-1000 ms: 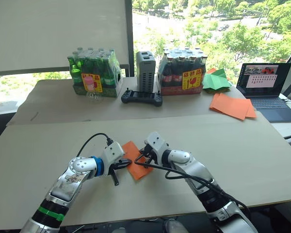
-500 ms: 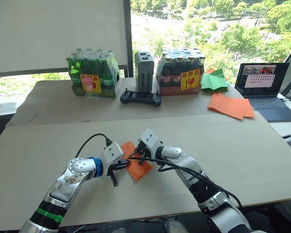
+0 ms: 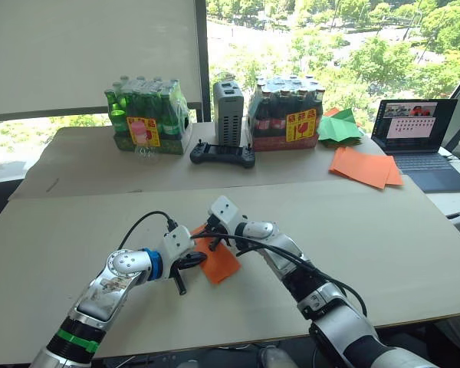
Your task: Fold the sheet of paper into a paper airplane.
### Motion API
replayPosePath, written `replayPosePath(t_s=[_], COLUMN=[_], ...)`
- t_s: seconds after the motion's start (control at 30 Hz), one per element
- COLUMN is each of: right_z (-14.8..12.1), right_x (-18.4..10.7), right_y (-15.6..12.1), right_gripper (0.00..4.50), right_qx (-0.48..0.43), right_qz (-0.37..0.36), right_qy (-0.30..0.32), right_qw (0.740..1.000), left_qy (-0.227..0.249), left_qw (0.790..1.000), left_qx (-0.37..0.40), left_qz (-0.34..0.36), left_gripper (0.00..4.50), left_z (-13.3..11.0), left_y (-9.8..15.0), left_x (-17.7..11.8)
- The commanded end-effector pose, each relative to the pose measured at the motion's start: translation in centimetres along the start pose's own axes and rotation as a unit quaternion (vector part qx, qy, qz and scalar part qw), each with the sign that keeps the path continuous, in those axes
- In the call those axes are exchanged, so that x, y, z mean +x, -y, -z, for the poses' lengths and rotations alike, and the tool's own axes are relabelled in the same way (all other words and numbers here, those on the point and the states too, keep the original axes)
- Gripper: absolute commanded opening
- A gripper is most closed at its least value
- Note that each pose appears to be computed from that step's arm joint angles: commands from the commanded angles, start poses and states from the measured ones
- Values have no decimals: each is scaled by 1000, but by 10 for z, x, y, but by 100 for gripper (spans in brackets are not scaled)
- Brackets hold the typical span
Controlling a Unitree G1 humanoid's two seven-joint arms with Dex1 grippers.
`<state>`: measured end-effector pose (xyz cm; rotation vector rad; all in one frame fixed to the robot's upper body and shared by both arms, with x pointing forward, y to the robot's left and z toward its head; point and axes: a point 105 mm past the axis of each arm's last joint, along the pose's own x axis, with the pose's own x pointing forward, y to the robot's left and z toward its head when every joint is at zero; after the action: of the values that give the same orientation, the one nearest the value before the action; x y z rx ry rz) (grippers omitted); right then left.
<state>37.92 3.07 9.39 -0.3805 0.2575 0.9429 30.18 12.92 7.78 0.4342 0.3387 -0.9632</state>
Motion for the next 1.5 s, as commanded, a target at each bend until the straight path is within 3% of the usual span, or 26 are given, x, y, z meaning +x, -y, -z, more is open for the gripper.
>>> replayPosePath(t_s=[0.03,0.5,1.5], right_z=[-7,2,49], right_x=[4,6,-49], right_y=[3,6,-25], right_gripper=[3,3,3], right_qx=[-8,-3,21], right_qz=[5,1,-5], right_qy=[7,3,-61], right_qw=[1000,1000,998], left_qy=[-43,-44,-45], left_qw=[999,999,999], left_qx=[-16,-14,-7], left_qz=[9,6,21], left_gripper=[0,0,0], left_z=[21,19,18], left_y=[7,5,4], left_x=[1,0,4])
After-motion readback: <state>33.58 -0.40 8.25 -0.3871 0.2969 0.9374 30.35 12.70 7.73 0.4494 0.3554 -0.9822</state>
